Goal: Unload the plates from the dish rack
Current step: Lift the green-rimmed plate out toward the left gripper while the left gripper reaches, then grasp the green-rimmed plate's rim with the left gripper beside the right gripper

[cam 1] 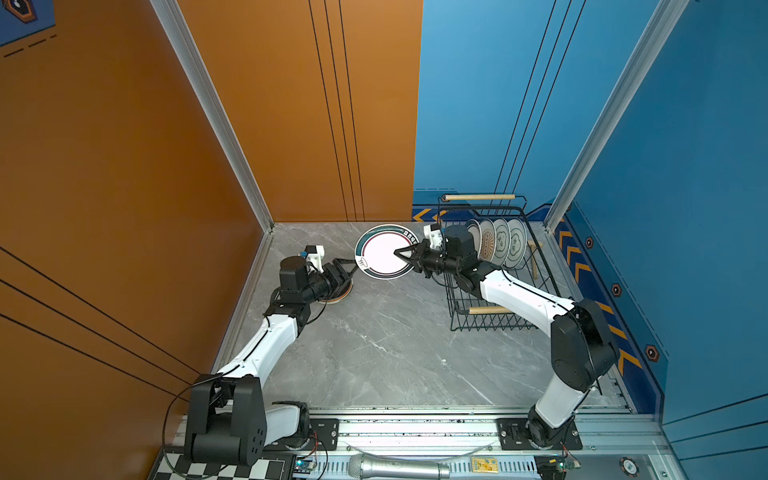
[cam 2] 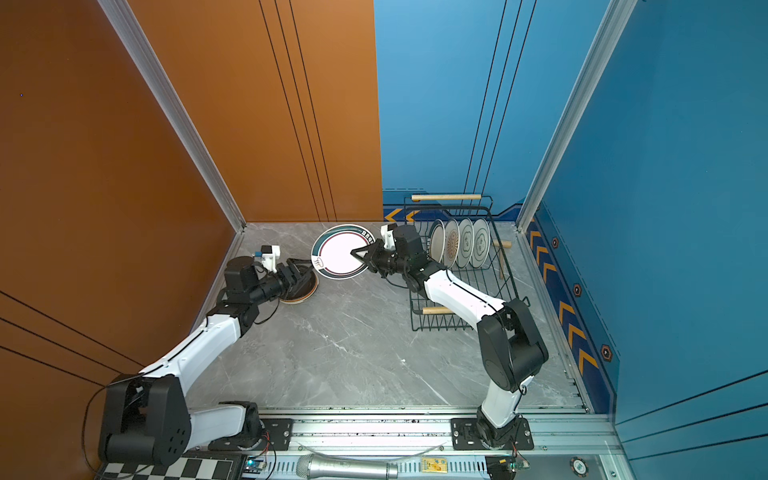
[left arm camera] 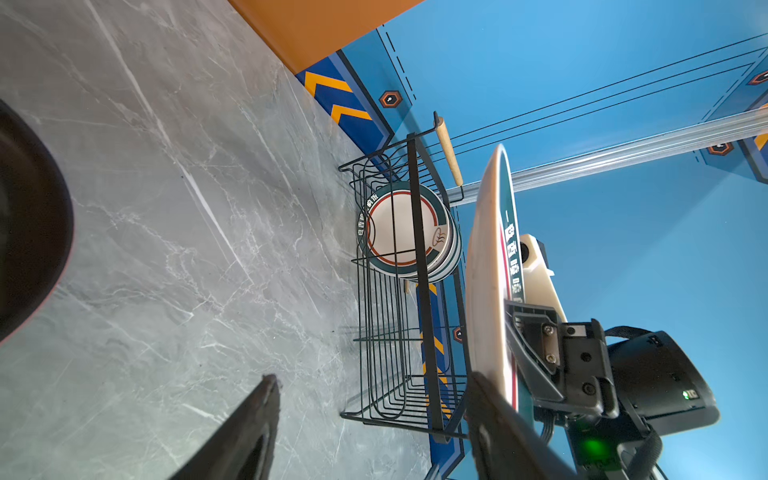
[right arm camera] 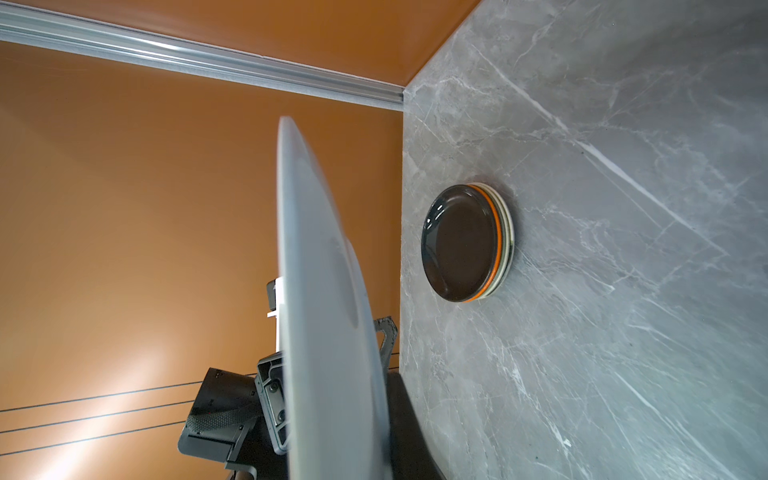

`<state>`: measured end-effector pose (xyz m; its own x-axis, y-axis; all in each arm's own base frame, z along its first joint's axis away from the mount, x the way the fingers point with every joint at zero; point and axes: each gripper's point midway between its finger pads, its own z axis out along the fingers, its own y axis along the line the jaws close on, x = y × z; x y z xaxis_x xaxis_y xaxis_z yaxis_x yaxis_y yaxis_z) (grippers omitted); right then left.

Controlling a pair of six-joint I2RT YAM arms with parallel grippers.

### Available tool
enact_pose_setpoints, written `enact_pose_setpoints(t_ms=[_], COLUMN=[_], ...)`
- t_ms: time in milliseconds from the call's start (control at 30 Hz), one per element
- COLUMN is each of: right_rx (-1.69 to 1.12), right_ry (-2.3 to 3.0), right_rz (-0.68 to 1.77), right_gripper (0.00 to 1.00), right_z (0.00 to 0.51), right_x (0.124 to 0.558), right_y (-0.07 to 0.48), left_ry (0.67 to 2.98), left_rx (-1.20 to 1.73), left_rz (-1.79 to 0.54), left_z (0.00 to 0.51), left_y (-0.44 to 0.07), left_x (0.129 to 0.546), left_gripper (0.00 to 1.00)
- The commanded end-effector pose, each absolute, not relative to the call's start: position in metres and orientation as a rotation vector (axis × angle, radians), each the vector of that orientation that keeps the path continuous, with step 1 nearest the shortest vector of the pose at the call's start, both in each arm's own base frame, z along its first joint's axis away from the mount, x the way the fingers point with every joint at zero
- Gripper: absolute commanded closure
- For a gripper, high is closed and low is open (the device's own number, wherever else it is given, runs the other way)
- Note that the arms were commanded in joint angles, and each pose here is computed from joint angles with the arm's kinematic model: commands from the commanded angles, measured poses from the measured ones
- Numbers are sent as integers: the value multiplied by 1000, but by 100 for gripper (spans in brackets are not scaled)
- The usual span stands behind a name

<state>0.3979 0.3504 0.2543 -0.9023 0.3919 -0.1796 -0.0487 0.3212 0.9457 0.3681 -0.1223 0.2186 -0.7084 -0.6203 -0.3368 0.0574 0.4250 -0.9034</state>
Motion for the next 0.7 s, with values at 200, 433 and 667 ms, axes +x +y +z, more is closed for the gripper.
enact_pose_setpoints(t_ms=[200,433,667], right_rx=[238,201,152], right_ry=[2177,2201,2212], right_rz=[1577,1617,1663], right_gripper=[100,100,100], right_z=[272,265,264], right_x=[405,398,386], right_y=[354,372,388], left_ry=[1936,1948,1958], left_rx=[-376,-349,-334], left_rz=[-1331,-1331,-1335], left_z=[249,250,250], left_y=[-116,-124,-132], left_x=[344,348,361], left_gripper=[27,28,37])
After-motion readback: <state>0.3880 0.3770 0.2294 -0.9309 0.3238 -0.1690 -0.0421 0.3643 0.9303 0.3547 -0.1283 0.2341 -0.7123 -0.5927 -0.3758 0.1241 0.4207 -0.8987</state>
